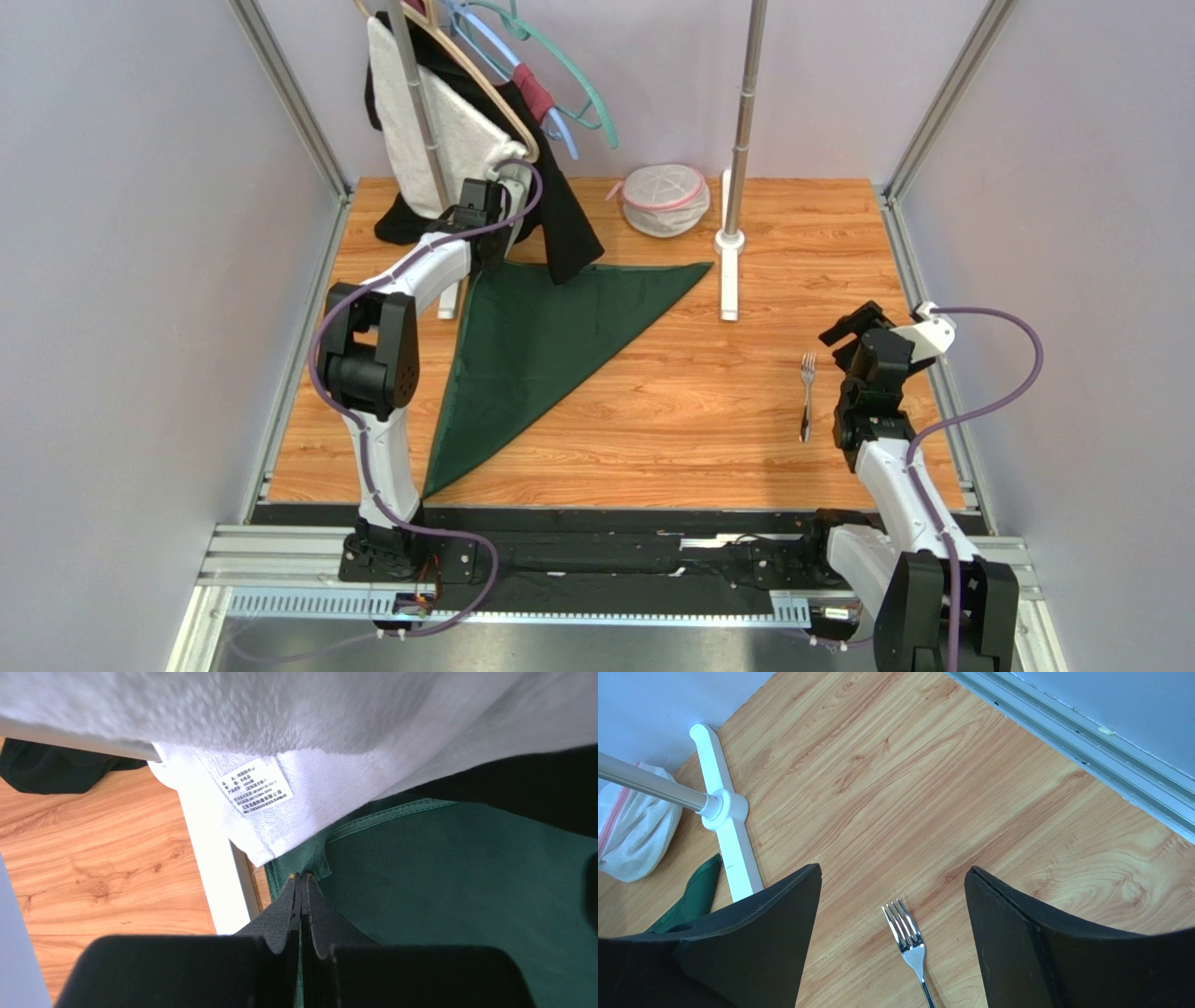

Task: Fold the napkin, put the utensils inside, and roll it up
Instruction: Fold the napkin

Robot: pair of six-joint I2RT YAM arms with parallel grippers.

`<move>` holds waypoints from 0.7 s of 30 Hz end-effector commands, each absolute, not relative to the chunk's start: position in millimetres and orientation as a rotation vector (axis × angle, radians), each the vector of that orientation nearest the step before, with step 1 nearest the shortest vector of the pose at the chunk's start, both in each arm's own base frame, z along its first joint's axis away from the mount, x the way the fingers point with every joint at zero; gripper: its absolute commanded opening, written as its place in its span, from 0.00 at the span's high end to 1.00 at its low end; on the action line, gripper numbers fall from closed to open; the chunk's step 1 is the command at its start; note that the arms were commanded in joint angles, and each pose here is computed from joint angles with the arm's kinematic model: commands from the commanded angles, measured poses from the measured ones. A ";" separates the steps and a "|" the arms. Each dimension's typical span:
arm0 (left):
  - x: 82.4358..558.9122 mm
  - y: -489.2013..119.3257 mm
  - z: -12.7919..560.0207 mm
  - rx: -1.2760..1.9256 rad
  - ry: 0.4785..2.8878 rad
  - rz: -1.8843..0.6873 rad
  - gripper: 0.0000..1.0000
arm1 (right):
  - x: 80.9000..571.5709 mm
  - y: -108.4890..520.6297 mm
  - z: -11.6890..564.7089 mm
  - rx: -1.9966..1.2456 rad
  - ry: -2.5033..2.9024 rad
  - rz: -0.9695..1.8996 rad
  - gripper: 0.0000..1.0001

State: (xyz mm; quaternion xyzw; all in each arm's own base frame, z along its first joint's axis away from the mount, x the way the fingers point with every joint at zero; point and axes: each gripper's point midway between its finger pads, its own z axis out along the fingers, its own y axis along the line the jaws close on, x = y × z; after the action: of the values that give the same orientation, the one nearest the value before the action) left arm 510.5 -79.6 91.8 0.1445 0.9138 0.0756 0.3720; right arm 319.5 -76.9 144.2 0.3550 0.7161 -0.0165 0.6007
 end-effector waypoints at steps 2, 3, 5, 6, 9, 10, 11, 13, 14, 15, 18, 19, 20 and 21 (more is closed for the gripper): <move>522.9 -73.0 98.8 0.387 2.327 0.227 1.00 | 325.4 -82.0 157.5 0.835 1.598 -0.033 0.21; 523.0 -72.1 98.2 0.388 2.328 0.234 1.00 | 325.5 -82.3 157.3 0.835 1.598 -0.036 0.21; 524.2 -69.0 100.0 0.382 2.322 0.247 1.00 | 325.5 -82.3 157.4 0.836 1.598 -0.035 0.21; 525.3 -68.7 98.6 0.389 2.322 0.248 1.00 | 325.9 -82.4 157.9 0.835 1.597 -0.035 0.21; 527.9 -69.8 95.1 0.401 2.326 0.236 1.00 | 326.3 -82.1 157.3 0.834 1.599 -0.035 0.21; 529.7 -70.1 96.4 0.401 2.322 0.236 1.00 | 326.6 -82.2 157.5 0.834 1.599 -0.035 0.21; 529.8 -70.1 94.9 0.403 2.326 0.237 1.00 | 326.4 -82.1 156.3 0.835 1.602 -0.036 0.21; 531.3 -68.1 93.2 0.401 2.327 0.248 1.00 | 326.4 -82.1 156.3 0.835 1.602 -0.036 0.21; 532.6 -67.2 92.6 0.399 2.325 0.251 1.00 | 326.7 -82.2 157.1 0.835 1.600 -0.035 0.21; 533.3 -67.1 92.2 0.400 2.324 0.254 1.00 | 326.8 -82.2 157.4 0.833 1.600 -0.036 0.21; 535.3 -65.7 89.7 0.409 2.332 0.253 1.00 | 327.1 -82.3 156.8 0.833 1.601 -0.036 0.21; 537.5 -64.7 92.3 0.407 2.328 0.258 1.00 | 326.9 -82.3 156.4 0.834 1.603 -0.037 0.21; 538.2 -64.6 92.3 0.406 2.328 0.260 1.00 | 327.4 -82.1 156.1 0.832 1.605 -0.037 0.21; 538.9 -64.4 91.2 0.409 2.329 0.263 1.00 | 327.7 -82.1 156.4 0.832 1.605 -0.037 0.21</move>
State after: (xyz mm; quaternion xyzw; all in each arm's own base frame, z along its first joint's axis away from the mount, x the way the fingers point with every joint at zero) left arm 523.8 -71.9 76.4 0.1573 0.9173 0.0899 0.3547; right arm 320.1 -77.1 137.9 0.3555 0.7223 -0.0193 0.5930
